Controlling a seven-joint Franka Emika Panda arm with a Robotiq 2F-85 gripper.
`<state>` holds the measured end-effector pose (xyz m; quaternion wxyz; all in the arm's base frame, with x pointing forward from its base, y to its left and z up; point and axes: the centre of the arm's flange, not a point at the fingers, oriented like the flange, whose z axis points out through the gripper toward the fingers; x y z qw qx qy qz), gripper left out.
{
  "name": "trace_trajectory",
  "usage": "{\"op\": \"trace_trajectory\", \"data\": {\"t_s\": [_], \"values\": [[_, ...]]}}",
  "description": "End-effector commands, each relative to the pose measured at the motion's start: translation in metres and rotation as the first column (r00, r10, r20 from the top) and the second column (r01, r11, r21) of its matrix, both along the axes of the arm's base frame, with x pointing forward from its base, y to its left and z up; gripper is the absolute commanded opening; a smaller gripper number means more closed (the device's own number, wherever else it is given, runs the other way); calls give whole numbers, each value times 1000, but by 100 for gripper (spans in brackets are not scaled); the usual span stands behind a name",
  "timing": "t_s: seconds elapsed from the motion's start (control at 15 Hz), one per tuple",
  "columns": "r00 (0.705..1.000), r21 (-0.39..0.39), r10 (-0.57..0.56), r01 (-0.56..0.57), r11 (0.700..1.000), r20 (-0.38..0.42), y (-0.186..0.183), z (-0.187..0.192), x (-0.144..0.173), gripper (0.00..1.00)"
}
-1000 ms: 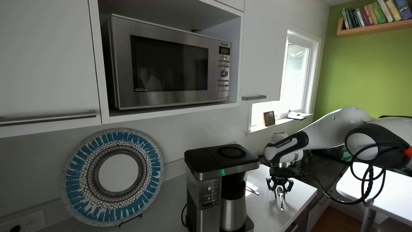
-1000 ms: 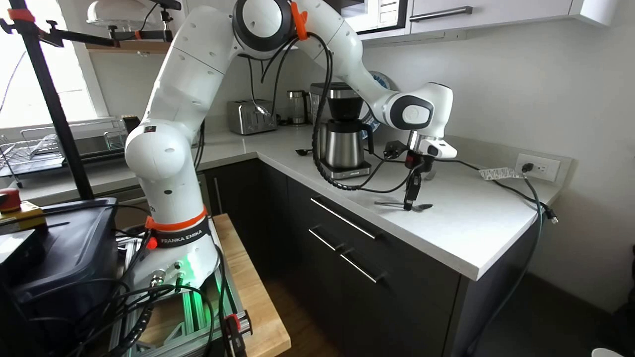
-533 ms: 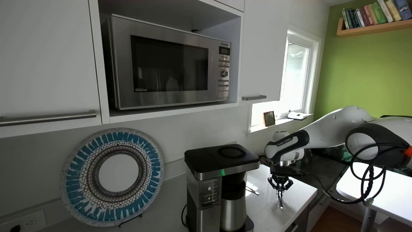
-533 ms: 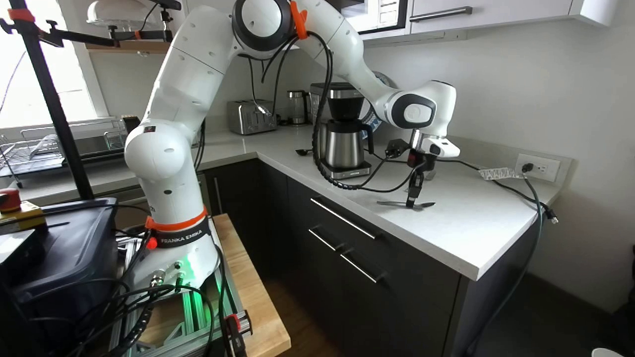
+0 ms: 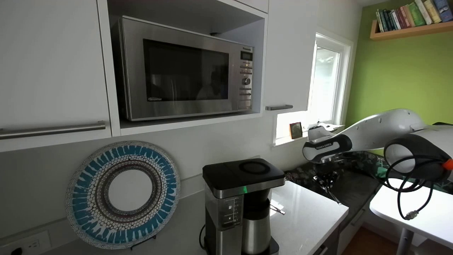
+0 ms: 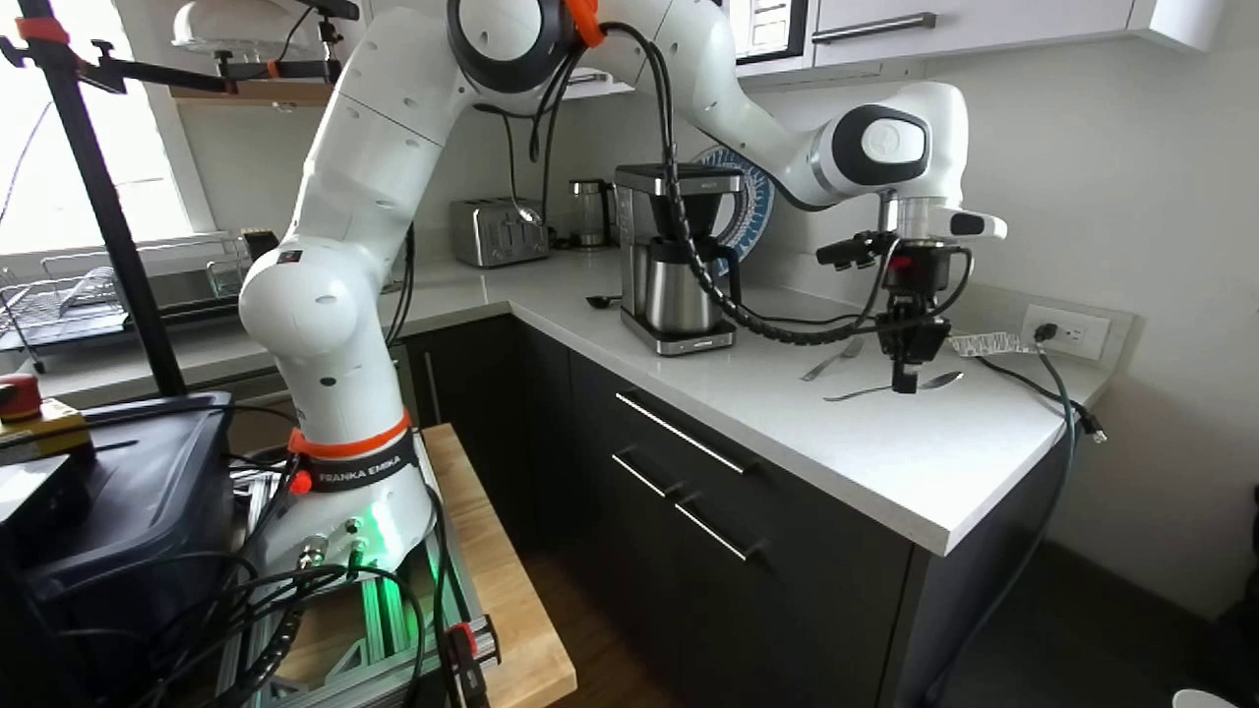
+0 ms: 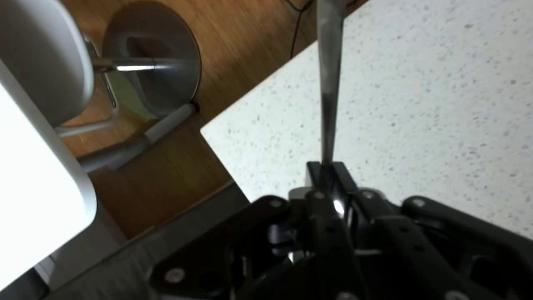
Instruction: Move the silver fork to the left then move the silver spoon to the right
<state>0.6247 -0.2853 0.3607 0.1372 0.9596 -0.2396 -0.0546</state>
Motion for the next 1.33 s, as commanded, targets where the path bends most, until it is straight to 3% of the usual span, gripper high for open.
{"op": "trace_trajectory", "data": {"t_s": [0.0,0.07,0.47,0.6,0.87,1.27], "values": [[980,-22,198,-198,980,34,-11,-7,55,2],[994,-7,108,-108,994,23,-1,5,20,8],[983,-17,179,-178,984,32,1,-9,43,8],[974,-39,223,-222,974,37,-14,-10,64,2],[928,-14,372,-372,928,29,-33,-15,97,2],[827,15,560,-561,828,55,-49,-48,133,2]]}}
